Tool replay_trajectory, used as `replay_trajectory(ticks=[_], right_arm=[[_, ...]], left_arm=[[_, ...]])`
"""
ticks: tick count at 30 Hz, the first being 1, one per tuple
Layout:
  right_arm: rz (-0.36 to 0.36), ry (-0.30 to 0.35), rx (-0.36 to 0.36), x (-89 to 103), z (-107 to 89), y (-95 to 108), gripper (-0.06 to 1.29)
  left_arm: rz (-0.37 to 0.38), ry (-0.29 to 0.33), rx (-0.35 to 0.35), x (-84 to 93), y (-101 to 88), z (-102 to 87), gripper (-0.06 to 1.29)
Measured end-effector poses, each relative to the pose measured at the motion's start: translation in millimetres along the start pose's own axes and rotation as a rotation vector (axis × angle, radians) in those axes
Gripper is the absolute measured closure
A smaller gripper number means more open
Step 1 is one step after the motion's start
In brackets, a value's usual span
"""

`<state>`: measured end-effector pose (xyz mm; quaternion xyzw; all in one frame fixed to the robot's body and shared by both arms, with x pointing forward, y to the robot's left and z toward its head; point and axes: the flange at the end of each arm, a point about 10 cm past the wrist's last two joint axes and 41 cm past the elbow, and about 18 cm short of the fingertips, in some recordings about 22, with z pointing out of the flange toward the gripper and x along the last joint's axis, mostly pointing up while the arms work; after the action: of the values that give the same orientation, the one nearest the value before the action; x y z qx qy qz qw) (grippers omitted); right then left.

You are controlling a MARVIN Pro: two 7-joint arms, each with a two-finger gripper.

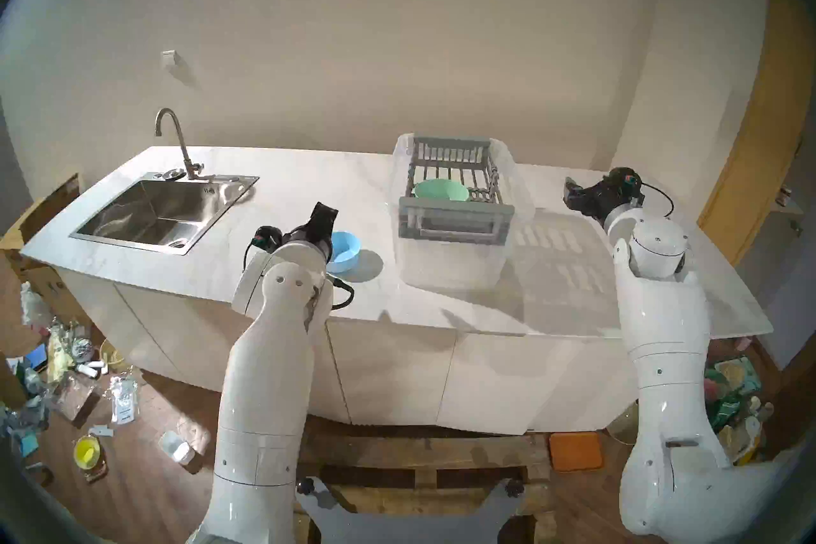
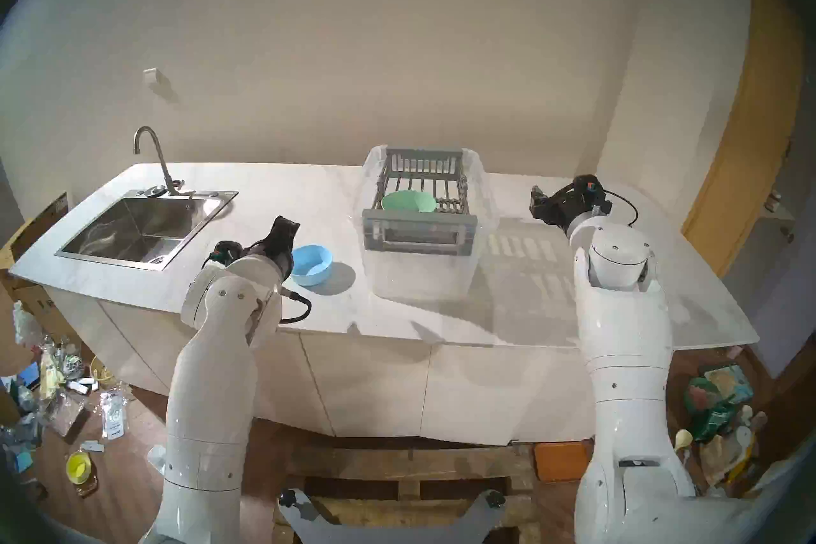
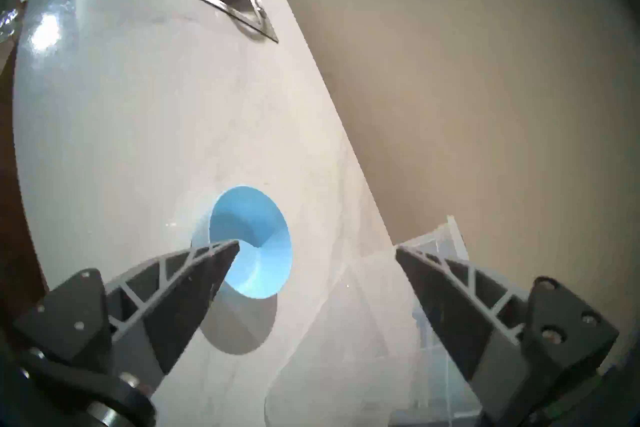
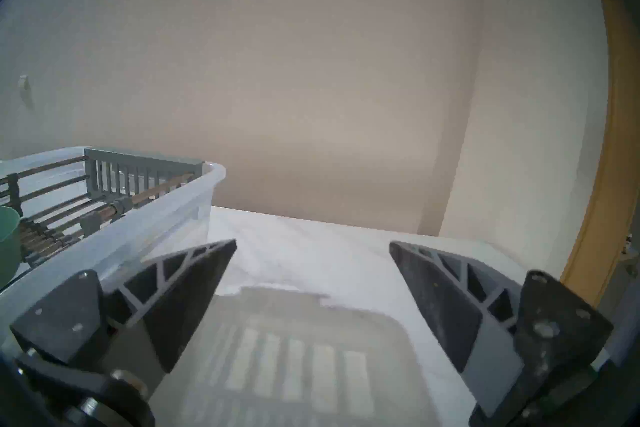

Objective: Place the plate or bowl neatly into the plate slot of the drying rack

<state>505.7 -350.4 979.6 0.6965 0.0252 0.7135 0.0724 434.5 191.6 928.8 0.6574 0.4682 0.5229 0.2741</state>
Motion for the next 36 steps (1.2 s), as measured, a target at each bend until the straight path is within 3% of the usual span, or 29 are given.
replay_trajectory(ticks=[3, 11, 36], right_arm=[[0.000, 0.000, 0.000, 0.0, 0.0, 0.1, 0.03], [0.000, 0.000, 0.000, 0.0, 0.0, 0.1, 0.03], [-0.001, 0.001, 0.000, 0.1, 0.0, 0.1, 0.03]], left_arm=[[-0.022, -0.013, 0.029, -2.7, -11.7, 12.1, 0.00], [-0.056, -0.017, 0.045, -1.2, -17.5, 32.9, 0.00], [-0.161, -0.059, 0.085, -7.7, -27.4, 48.8, 0.00]])
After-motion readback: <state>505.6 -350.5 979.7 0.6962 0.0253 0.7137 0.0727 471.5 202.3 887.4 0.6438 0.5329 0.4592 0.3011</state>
